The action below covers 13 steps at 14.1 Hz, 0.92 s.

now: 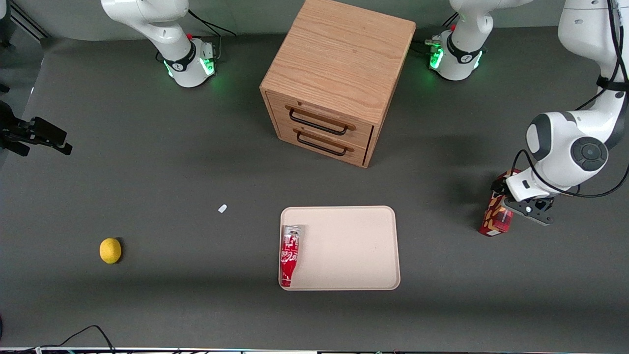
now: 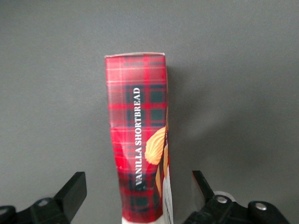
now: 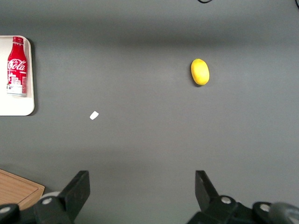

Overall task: Place red cookie box on tray
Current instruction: 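Lift the red shortbread box upright with the left gripper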

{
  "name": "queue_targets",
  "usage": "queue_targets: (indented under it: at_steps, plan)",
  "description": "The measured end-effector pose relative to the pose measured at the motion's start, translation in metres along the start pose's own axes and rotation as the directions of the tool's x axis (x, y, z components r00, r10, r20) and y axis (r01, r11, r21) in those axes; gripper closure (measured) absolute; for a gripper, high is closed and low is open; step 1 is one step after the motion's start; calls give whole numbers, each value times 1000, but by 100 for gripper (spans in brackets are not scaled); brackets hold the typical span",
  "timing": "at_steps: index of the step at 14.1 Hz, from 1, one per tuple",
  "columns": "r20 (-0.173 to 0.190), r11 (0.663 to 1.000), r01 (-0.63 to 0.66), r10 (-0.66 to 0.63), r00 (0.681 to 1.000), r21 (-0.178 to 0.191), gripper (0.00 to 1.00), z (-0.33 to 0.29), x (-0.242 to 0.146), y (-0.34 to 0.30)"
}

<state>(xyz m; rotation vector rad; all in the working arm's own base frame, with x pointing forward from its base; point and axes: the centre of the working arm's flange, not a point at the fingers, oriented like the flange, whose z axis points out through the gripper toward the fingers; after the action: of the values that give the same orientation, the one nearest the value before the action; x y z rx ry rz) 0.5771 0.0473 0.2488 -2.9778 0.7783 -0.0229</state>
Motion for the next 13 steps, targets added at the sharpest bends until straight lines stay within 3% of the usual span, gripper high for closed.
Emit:
queue_targets:
  at_steps: [4, 7, 10, 11, 13]
  plan:
    - [-6, 999, 37, -37, 999, -32, 4, 18, -1, 2]
    - [-5, 999, 39, -39, 999, -36, 32, 19, 0, 3]
    - [-7, 999, 36, -36, 999, -36, 70, 18, 2, 5]
    - [-7, 999, 36, -36, 999, -36, 78, 18, 2, 5]
    - [-11, 999, 39, -39, 999, -34, 81, 16, 3, 3]
